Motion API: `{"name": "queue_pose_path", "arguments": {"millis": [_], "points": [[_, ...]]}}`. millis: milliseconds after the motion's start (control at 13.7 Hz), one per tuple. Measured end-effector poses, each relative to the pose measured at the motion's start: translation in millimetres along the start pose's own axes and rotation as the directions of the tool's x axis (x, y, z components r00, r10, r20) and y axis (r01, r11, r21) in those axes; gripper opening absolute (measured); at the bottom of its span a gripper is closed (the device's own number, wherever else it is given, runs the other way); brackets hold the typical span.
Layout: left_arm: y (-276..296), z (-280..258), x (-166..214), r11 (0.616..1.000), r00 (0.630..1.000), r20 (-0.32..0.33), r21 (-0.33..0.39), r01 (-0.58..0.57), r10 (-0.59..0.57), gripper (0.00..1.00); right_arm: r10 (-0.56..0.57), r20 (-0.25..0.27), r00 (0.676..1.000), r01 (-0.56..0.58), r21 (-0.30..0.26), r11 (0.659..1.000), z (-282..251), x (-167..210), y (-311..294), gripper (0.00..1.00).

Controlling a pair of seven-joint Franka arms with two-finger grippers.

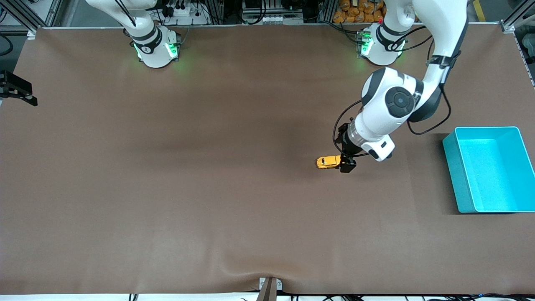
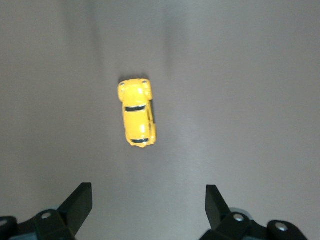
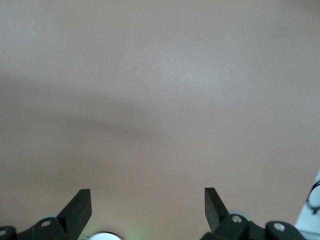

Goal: Wind and store yellow beetle car
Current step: 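Lower the left gripper and grasp the yellow car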

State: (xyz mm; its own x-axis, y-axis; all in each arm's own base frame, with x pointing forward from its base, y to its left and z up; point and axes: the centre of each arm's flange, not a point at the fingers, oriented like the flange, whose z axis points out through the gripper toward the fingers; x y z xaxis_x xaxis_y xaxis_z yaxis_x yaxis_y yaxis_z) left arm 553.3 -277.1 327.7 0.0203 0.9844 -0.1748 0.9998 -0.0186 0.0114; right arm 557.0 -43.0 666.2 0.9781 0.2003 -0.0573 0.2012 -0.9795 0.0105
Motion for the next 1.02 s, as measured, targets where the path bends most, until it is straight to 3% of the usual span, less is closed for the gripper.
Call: {"name": "queue_pose_path", "arguments": {"millis": [218, 655, 1019], "points": [[-7, 38, -3, 1.000, 0.999, -0.045, 0.010, 0.029, -0.029, 1.00, 0.053, 0.004, 0.999, -0.053, 0.021, 0.998, 15, -1, -6, 1.00], [-11, 105, 11, 0.998, 0.995, -0.102, 0.057, 0.023, -0.017, 1.00, 0.123, 0.002, 0.992, -0.123, 0.030, 0.992, 24, -39, -30, 1.00], [-13, 120, 16, 0.997, 0.993, -0.113, 0.073, 0.028, -0.019, 1.00, 0.133, -0.001, 0.991, -0.133, 0.029, 0.991, 26, -40, -31, 1.00]]}}
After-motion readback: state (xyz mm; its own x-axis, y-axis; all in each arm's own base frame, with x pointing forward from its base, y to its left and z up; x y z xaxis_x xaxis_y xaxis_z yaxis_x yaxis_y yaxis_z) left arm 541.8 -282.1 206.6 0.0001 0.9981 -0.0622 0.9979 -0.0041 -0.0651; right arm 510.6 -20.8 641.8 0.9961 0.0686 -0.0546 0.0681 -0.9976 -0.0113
